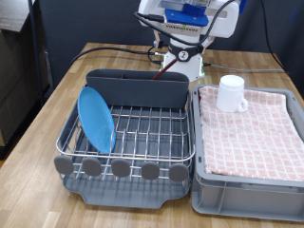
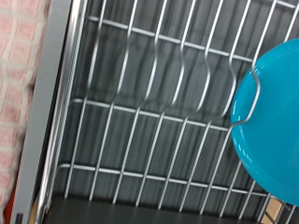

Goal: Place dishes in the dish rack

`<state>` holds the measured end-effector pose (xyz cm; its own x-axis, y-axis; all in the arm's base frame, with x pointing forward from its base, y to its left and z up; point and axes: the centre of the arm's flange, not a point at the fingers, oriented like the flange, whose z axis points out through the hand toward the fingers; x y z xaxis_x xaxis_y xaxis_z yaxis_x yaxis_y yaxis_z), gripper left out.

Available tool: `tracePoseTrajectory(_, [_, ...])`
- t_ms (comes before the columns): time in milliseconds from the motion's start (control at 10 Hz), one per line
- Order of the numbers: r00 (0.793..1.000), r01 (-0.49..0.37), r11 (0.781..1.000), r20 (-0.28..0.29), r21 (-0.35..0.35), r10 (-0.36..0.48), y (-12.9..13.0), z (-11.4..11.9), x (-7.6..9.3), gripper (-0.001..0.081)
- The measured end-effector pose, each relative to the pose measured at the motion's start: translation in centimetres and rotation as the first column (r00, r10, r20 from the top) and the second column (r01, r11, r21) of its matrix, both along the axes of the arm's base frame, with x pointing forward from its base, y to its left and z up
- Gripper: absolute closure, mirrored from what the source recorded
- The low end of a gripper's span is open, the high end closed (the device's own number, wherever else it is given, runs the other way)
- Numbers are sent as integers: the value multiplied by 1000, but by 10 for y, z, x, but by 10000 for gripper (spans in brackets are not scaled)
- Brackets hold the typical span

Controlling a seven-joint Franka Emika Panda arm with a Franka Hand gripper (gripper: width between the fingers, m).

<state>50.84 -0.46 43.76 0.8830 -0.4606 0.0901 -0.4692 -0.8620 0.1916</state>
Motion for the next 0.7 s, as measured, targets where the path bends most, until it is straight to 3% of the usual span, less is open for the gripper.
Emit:
tracePoseTrajectory(300, [995, -69, 997, -74, 30, 71, 32, 7, -5, 3])
tracePoseTrajectory(700, [988, -121, 987, -88, 107, 131, 107, 8, -17, 3])
